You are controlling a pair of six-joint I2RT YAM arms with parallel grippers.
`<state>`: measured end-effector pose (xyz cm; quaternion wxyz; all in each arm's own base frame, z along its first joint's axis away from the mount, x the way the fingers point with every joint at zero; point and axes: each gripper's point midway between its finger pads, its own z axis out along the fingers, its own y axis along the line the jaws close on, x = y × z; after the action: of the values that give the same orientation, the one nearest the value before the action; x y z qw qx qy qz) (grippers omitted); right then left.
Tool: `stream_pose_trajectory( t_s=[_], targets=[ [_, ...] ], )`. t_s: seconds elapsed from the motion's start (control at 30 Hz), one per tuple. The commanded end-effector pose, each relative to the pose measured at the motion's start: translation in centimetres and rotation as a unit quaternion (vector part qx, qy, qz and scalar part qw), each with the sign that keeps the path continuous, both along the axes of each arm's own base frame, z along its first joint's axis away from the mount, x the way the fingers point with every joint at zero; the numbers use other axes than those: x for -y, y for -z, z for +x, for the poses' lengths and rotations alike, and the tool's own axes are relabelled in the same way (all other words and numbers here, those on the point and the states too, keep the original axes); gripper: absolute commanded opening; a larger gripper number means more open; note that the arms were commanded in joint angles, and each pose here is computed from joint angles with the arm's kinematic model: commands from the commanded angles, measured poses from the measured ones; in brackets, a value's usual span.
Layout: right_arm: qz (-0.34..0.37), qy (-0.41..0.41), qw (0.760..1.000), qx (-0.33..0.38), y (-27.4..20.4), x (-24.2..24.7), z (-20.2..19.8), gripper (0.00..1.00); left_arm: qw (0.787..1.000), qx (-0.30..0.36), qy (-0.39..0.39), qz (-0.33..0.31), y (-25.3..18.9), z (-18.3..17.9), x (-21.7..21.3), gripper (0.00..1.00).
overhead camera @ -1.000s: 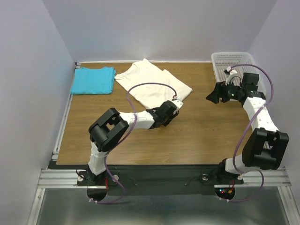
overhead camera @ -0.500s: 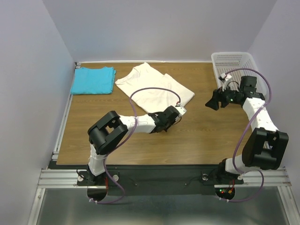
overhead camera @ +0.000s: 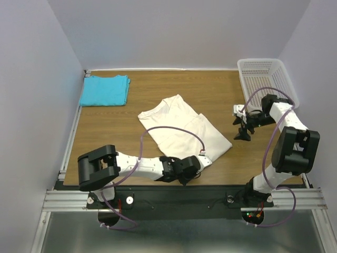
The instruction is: Fold and stack the t-shirts
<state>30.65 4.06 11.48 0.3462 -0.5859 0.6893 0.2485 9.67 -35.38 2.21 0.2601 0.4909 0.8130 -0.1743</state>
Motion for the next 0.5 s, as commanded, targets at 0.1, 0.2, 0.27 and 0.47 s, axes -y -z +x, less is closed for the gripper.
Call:
stream_pose_trajectory(
  t_s=[0.1,0.2,0.27,0.47],
  targets=[
    [-0.018,-0.213,0.976,0.047,1.8,-2.8,-7.9,0.82,0.992,-0.044,-0.109,-0.036,-1.9,-1.0,-3.4,0.38],
    [-0.033,-0.234,0.970,0.050,3.0,-3.2,-9.6,0.82,0.985,-0.059,-0.133,-0.089,-4.1,-1.3,-3.7,0.40],
    [-0.050,-0.242,0.967,0.057,3.5,-3.0,-9.8,0.82,0.979,-0.077,-0.148,-0.116,-5.1,-1.8,-4.0,0.40],
    [-0.064,-0.256,0.962,0.071,4.8,-3.8,-9.5,0.80,0.956,-0.101,-0.176,-0.213,-8.8,-2.6,-6.4,0.61]
  ],
)
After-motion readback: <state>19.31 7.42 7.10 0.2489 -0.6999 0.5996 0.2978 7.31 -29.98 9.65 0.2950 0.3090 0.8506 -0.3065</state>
